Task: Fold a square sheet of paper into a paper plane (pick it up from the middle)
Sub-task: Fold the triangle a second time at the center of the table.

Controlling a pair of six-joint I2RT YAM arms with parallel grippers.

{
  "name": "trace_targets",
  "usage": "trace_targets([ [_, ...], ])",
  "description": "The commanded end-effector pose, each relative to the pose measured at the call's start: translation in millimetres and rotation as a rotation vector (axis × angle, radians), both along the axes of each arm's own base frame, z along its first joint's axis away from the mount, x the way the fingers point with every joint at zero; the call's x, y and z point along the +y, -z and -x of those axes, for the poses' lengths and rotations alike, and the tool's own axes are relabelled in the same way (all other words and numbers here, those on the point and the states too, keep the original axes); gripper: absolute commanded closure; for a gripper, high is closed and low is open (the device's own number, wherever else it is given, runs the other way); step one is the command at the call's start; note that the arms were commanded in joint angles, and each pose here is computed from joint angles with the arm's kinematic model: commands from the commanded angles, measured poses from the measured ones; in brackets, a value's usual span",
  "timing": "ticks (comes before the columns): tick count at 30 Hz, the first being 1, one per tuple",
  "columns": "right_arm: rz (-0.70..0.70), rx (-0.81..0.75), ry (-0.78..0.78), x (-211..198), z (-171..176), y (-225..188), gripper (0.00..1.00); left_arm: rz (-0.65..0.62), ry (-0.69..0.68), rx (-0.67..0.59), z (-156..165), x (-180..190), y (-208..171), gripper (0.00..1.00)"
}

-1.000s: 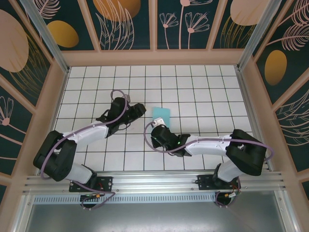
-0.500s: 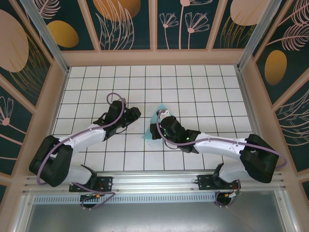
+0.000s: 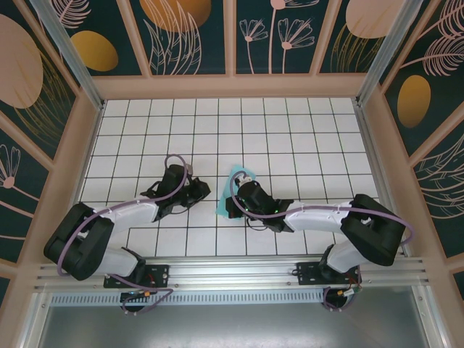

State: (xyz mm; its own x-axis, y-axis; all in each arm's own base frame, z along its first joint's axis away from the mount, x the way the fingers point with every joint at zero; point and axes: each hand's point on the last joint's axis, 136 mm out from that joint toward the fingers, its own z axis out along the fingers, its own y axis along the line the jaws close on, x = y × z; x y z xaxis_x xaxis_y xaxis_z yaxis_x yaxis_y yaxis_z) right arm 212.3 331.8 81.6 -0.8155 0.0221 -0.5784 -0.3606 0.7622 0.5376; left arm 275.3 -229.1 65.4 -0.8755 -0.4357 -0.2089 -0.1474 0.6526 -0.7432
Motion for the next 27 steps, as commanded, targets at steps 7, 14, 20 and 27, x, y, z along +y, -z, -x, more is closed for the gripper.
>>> trace_targets([
  [7, -0.049, 0.011, 0.006, 7.2, -1.2, -1.2, 1.00, 0.015, 0.079, 0.067, 13.0, -26.2, 14.8, 1.00],
  [14, -0.037, 0.016, 0.011, 5.9, -1.5, 3.3, 1.00, 0.067, 0.119, 0.085, 19.8, -39.5, 15.3, 1.00],
  [20, -0.036, 0.015, 0.011, 6.0, -1.5, 3.4, 1.00, 0.043, 0.119, 0.125, 26.3, -39.8, 26.4, 1.00],
  [27, -0.030, 0.015, 0.012, 5.5, -1.8, 4.9, 1.00, 0.097, 0.192, 0.119, 36.4, -51.8, 22.6, 1.00],
])
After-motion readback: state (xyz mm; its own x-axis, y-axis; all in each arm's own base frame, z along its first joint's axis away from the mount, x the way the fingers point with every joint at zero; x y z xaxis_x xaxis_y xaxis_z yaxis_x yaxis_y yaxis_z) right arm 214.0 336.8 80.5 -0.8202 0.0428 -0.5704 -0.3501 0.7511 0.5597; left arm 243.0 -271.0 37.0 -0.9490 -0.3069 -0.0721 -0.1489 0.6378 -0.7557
